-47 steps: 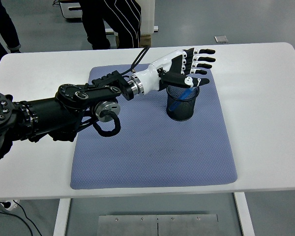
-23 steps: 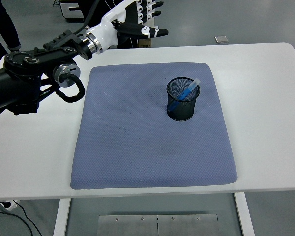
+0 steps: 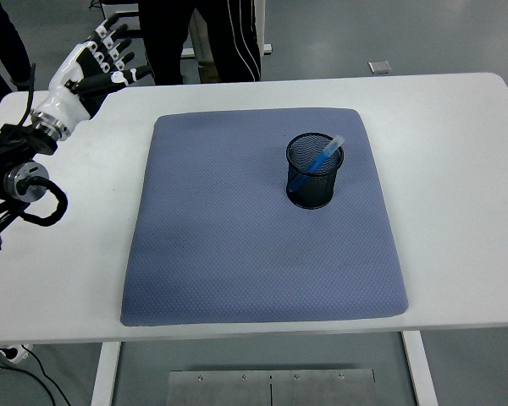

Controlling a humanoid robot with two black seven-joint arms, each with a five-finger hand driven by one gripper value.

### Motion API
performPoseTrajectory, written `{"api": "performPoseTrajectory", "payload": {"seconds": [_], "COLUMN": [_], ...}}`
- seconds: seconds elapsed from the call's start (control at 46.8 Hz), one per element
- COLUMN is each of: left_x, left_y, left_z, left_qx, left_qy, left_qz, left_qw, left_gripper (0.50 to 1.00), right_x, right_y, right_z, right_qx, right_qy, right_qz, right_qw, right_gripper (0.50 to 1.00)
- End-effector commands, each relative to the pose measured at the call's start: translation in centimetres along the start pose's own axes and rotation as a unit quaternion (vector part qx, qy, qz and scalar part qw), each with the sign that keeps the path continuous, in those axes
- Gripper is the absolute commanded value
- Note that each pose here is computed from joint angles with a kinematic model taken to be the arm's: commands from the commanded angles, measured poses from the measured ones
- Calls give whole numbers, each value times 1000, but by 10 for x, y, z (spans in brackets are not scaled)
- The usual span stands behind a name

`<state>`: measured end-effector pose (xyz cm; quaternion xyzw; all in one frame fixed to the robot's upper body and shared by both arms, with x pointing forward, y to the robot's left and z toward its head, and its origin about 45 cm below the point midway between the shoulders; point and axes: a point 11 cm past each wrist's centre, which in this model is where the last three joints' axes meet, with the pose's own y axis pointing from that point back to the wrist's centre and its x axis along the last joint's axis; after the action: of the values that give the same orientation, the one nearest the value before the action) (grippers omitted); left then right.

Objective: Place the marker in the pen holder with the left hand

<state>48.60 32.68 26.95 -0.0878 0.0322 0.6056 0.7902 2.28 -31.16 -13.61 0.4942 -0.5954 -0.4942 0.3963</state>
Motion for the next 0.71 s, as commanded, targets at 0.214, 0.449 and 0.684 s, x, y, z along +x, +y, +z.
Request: {"api": "performPoseTrajectory", "payload": {"seconds": [0.214, 0.449, 0.684], "left_x": [63, 81, 85], "left_y": [55, 70, 77], "left_z": [-19, -19, -24], "left_qx": [6, -10, -14], "left_qy": [40, 63, 77], "left_qz": [70, 99, 107], "left_qw": [997, 993, 991], "left_gripper": [1000, 1000, 1000], "right_x": [0, 0, -5], "right_y": [0, 0, 0], "right_z": [0, 0, -1], "right_qx": [0, 0, 2], "right_qy": [0, 0, -2], "right_qz": [0, 0, -10], "right_qw": [1000, 1000, 1000], "right_gripper": [1000, 1000, 1000]}}
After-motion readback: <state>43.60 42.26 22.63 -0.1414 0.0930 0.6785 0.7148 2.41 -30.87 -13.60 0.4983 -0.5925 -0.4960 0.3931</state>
